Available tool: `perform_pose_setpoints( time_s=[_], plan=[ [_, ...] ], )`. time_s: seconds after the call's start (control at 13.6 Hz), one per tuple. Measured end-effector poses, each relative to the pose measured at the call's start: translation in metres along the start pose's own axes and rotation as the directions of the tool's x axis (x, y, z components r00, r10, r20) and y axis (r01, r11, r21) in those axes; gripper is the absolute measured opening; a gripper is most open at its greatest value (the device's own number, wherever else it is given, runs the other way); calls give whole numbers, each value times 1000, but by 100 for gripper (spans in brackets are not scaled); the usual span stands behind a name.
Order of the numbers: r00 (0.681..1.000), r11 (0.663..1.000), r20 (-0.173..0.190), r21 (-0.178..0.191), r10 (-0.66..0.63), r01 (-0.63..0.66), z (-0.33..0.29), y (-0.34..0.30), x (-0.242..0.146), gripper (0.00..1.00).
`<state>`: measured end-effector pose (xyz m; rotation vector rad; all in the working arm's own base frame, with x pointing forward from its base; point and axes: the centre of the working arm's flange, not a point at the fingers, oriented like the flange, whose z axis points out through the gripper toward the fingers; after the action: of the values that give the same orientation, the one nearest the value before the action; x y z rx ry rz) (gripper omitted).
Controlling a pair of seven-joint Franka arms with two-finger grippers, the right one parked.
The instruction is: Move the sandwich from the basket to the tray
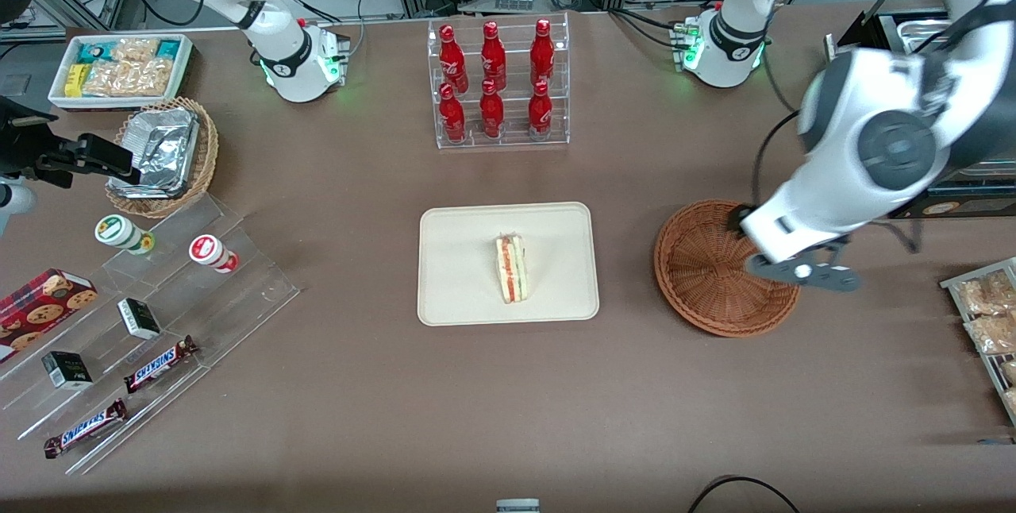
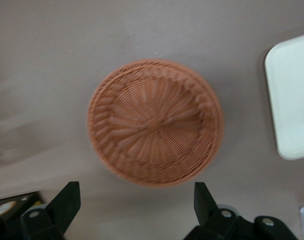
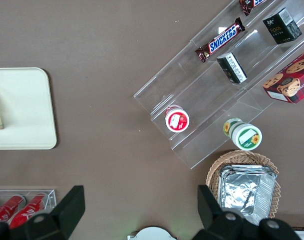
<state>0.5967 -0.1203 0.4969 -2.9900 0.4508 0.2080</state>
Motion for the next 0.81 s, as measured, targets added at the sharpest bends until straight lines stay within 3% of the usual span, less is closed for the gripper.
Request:
perform_pose_setpoints(
  time_s=[0.37, 0.81],
  plan=[
    [1000, 1000, -26, 7, 4, -4, -25, -30, -19, 100],
    [995, 995, -40, 15, -94, 95, -41, -92, -41, 100]
  ],
)
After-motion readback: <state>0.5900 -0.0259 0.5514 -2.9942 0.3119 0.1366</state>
